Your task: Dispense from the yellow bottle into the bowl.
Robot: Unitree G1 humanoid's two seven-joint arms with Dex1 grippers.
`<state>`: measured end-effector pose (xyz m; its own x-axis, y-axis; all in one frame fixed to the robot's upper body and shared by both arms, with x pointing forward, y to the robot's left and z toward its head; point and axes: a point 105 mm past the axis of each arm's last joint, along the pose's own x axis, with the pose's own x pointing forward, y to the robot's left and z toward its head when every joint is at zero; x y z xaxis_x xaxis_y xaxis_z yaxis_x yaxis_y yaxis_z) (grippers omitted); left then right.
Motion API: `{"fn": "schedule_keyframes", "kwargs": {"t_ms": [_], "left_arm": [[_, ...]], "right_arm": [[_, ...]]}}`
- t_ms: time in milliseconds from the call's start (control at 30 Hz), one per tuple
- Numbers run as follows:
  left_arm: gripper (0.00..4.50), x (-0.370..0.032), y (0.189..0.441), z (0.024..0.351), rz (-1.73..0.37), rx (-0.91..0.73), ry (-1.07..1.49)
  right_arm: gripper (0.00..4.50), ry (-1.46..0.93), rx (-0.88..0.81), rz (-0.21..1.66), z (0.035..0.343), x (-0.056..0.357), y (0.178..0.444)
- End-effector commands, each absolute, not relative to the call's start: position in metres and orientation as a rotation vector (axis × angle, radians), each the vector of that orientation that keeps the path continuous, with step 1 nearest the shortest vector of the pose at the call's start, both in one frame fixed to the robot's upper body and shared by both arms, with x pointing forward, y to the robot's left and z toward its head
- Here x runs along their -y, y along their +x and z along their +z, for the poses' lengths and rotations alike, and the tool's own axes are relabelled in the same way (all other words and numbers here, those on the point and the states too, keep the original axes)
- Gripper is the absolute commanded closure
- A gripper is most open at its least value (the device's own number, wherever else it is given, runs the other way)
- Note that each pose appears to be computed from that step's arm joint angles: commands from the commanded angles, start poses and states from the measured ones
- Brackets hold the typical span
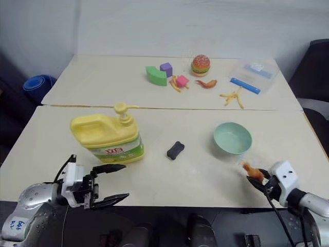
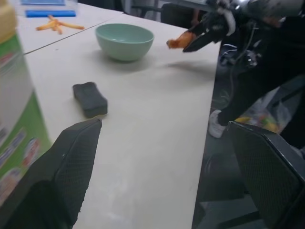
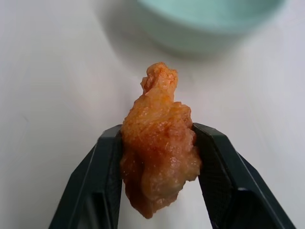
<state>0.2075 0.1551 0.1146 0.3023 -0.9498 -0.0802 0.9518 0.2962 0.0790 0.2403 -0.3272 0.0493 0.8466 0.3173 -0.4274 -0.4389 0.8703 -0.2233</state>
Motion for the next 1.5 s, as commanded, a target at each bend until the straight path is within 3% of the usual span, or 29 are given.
{"fn": "schedule_keyframes", "kwargs": {"t_ms": [33, 200, 333, 467, 533, 667, 800, 1067, 1167, 1333, 1433, 1500], "left_arm": [[0.00, -0.149, 0.206, 0.125, -1.287, 0.019, 0.099], [0.00, -0.152, 0.212, 0.135, -1.241, 0.061, 0.083], [0.00, -0.159, 0.210, 0.136, -1.194, 0.073, 0.094], [0.00, -0.172, 0.210, 0.127, -1.108, 0.056, 0.108], [0.00, -0.178, 0.210, 0.123, -1.072, 0.050, 0.115], [0.00, -0.186, 0.209, 0.116, -1.042, 0.016, 0.086], [0.00, -0.190, 0.209, 0.117, -1.012, 0.019, 0.099], [0.00, -0.196, 0.210, 0.117, -0.950, 0.034, 0.111], [0.00, -0.196, 0.212, 0.117, -0.944, 0.044, 0.120], [0.00, -0.195, 0.214, 0.118, -0.942, 0.058, 0.138], [0.00, -0.189, 0.216, 0.120, -0.963, 0.072, 0.140], [0.00, -0.181, 0.217, 0.121, -0.996, 0.085, 0.131]], "right_arm": [[1.78, -0.364, -0.319, 0.323, 0.057, 0.347, 0.257], [0.04, -0.404, -0.242, 0.358, 0.071, 0.350, 0.268], [0.04, -0.400, -0.144, 0.635, 0.104, 0.309, 0.259], [0.04, -0.323, -0.135, 0.946, 0.124, 0.230, 0.255], [0.04, -0.284, -0.127, 1.013, 0.128, 0.195, 0.262], [0.04, -0.329, -0.138, 1.057, 0.118, 0.135, 0.288], [0.04, -0.370, -0.183, 0.943, 0.098, 0.094, 0.331], [0.04, -0.469, -0.306, 0.939, 0.056, 0.055, 0.353], [0.60, -0.444, -0.294, 0.944, 0.057, 0.049, 0.356], [2.20, -0.472, -0.270, 0.980, 0.063, 0.052, 0.352], [3.03, -0.460, -0.193, 1.000, 0.079, 0.060, 0.348], [3.47, -0.406, -0.053, 1.057, 0.107, 0.062, 0.337]]}}
